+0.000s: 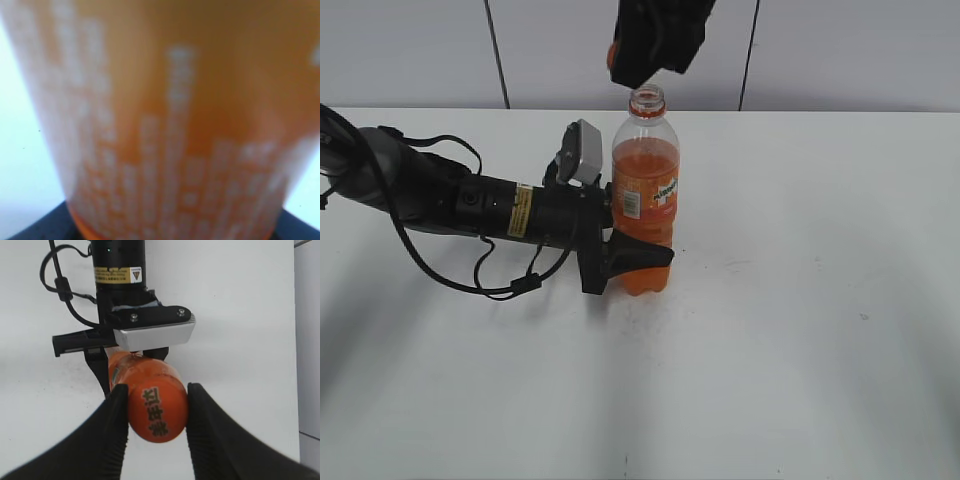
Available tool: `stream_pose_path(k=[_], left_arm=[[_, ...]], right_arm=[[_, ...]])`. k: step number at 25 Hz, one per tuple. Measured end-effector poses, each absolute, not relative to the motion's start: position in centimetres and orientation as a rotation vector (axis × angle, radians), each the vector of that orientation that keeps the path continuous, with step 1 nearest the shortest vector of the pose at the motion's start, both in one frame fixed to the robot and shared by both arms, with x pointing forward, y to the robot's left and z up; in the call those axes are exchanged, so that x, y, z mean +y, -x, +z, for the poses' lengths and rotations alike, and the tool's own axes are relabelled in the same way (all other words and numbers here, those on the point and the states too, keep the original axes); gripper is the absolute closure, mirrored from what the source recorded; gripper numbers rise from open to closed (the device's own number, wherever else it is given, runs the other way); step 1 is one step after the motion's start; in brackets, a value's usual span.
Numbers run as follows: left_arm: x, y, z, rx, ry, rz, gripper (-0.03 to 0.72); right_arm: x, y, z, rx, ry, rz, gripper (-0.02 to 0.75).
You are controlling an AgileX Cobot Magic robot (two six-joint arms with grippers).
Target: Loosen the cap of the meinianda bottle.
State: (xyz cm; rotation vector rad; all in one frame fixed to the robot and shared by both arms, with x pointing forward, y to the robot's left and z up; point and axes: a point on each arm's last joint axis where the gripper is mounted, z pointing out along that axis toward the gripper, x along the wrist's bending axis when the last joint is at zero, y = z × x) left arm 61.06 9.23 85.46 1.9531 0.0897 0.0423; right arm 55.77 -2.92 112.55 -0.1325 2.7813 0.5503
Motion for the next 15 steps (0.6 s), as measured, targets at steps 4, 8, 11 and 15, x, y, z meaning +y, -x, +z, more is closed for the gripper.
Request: stream_pose_path(k=[4, 8, 11, 15], left_arm=[[9.2, -61.1, 85.5, 0.090, -1.953, 0.042, 0.293], [9.2, -61.1, 85.5, 0.091, -1.953, 0.043, 0.293], [9.2, -61.1, 85.5, 0.092, -1.953, 0.043, 0.293], [9.2, -61.1, 85.5, 0.092, -1.954, 0.044, 0.293]], right_arm=[[-3.2, -55.1, 113.9, 2.783, -0.026, 0.632, 0.469], [-3.8, -54.8, 114.8, 2.766, -0.406, 0.679, 0.469], [-4.5, -55.0, 115.1, 2.694, -0.768, 0.677, 0.469], [-5.8, -55.7, 113.4, 2.640, -1.047, 0.595, 0.469]])
